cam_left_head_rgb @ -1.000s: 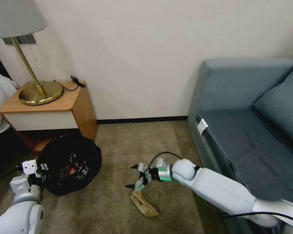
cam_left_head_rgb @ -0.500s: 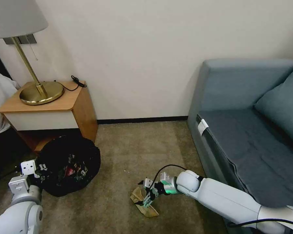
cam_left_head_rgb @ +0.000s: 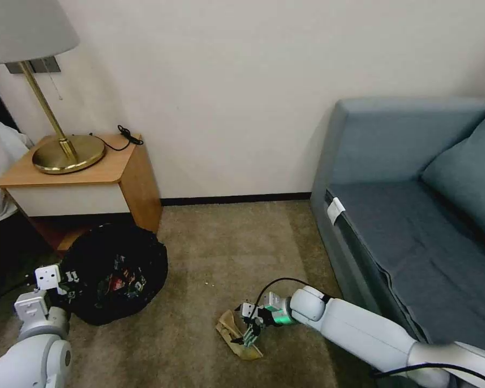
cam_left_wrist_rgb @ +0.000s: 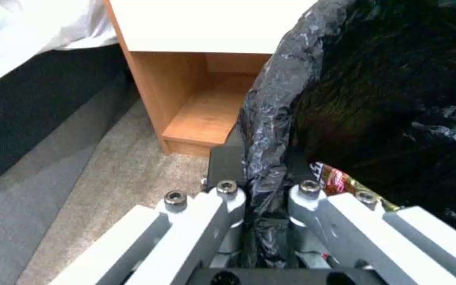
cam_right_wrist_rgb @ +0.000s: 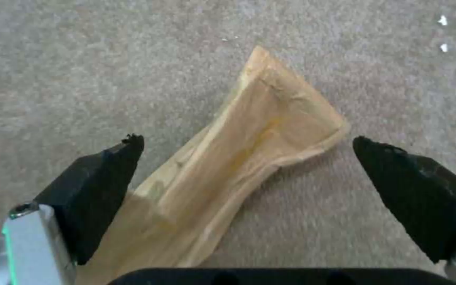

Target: Pick up the trash bin, then pick up the garbage on the floor and place it into the trash bin.

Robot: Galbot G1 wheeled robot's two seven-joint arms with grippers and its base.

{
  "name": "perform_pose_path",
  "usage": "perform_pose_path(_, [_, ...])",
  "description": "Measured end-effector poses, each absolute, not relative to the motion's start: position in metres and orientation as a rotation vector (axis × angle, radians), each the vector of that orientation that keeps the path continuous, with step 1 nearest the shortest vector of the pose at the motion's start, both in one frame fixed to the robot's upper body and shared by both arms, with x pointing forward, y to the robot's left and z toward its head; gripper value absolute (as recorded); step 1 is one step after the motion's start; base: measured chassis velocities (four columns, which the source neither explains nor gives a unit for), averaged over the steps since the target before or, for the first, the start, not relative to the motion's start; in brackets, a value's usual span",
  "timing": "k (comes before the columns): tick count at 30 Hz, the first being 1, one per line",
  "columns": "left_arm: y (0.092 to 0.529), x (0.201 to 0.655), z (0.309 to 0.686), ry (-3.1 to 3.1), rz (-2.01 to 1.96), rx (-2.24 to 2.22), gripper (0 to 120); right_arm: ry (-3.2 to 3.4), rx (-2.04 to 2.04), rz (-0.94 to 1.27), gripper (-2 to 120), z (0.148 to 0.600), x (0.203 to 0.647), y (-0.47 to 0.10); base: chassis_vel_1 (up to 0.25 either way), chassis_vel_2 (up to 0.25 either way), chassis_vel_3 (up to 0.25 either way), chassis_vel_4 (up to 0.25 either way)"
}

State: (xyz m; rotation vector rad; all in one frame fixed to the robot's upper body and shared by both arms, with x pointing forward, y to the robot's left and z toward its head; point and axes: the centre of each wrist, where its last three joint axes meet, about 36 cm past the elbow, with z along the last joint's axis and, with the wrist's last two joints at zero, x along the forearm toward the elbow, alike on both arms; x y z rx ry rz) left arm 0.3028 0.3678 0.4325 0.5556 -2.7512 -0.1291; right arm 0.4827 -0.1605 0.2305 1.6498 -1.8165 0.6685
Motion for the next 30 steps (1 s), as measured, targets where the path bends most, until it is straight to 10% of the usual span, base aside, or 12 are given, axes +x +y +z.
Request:
perform_pose_path(15, [0.373,0.304,0.429,-2.742,-0.134,0.555,4,-1.792,1.649,0.720,95,0.205,0.490,-0.146,0.000,0.000,0.000,0.000])
perform_pose_path(30, [0.376,0.306,0.425,-2.745,-0.134,0.553,4,-1.801,1.673,0.698,38,0.212,0.499,-0.143,0.000,0.000,0.000,0.000])
